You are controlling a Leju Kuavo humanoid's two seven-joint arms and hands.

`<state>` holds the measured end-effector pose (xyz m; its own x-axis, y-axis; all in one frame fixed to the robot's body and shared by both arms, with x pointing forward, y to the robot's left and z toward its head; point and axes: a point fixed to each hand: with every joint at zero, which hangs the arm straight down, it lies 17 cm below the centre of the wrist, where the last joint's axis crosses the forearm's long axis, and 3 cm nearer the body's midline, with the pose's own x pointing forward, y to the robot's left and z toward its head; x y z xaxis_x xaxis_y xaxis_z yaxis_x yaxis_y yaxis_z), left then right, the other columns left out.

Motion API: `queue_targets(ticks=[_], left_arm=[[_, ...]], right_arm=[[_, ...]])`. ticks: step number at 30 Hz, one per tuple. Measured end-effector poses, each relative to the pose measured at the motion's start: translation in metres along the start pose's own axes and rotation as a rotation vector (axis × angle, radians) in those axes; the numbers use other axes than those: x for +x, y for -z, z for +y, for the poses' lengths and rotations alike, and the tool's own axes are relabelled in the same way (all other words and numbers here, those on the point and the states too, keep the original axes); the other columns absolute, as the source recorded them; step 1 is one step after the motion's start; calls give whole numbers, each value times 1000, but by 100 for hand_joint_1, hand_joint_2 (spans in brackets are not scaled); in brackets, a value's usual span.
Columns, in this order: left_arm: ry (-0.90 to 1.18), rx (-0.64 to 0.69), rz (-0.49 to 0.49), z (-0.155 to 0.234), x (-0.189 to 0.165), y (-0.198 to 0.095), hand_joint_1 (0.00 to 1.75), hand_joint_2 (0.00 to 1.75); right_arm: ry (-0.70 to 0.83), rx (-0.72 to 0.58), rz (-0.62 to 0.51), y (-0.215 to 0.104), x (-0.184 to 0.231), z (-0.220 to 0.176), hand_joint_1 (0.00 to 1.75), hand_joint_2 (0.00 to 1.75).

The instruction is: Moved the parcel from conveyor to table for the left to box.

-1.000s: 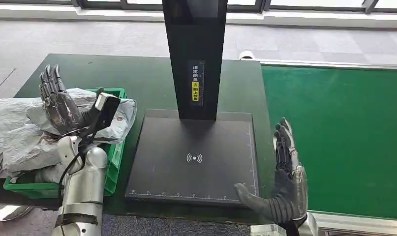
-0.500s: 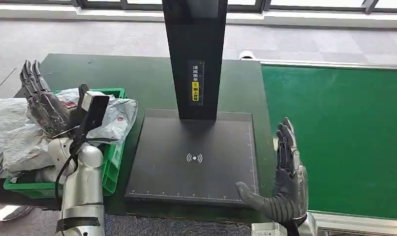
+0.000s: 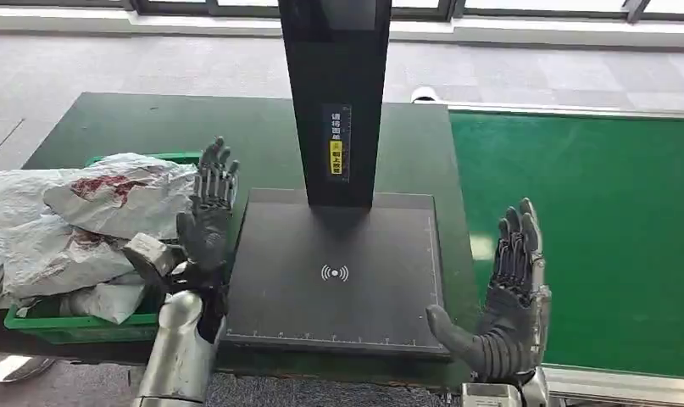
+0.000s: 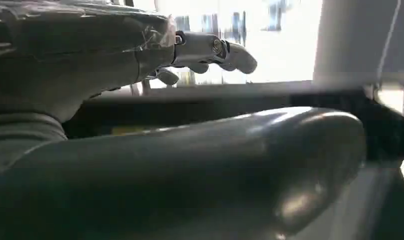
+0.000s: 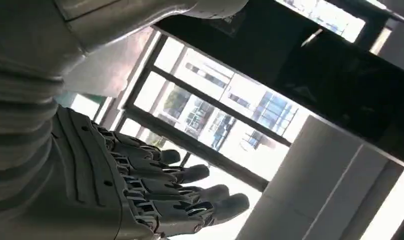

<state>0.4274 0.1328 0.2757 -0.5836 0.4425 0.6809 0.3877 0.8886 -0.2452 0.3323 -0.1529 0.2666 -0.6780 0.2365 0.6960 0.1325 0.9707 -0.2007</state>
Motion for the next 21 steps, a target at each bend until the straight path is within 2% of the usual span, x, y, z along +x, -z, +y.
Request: queue_targets(ticks=[2, 3, 6, 7, 10, 13, 14, 21], left_arm=[[-163, -128, 5, -40, 2, -13, 0, 0], [-216, -170, 7, -54, 4, -18, 0, 0], [-280, -226, 19, -74, 4, -28, 0, 0], [-296, -242, 23, -78, 4, -31, 0, 175], [-309, -331, 7, -96, 18, -39, 0, 175], [-288, -364, -15, -103, 31, -42, 0, 175], [-282, -369, -22, -104, 34, -43, 0, 0], [-238, -408, -56, -117, 54, -50, 0, 0]], right_arm=[[21, 1, -1, 4, -7, 3, 0, 175], [25, 7, 0, 5, -10, 6, 0, 0], [34, 18, 2, 7, -17, 11, 0, 0], [39, 15, 3, 8, -20, 13, 0, 0], [70, -22, 30, 13, -36, 12, 0, 0], [89, -74, 54, 18, -51, 4, 0, 0], [92, -77, 60, 19, -55, 4, 0, 0], [138, -59, 72, 23, -65, 13, 0, 0]])
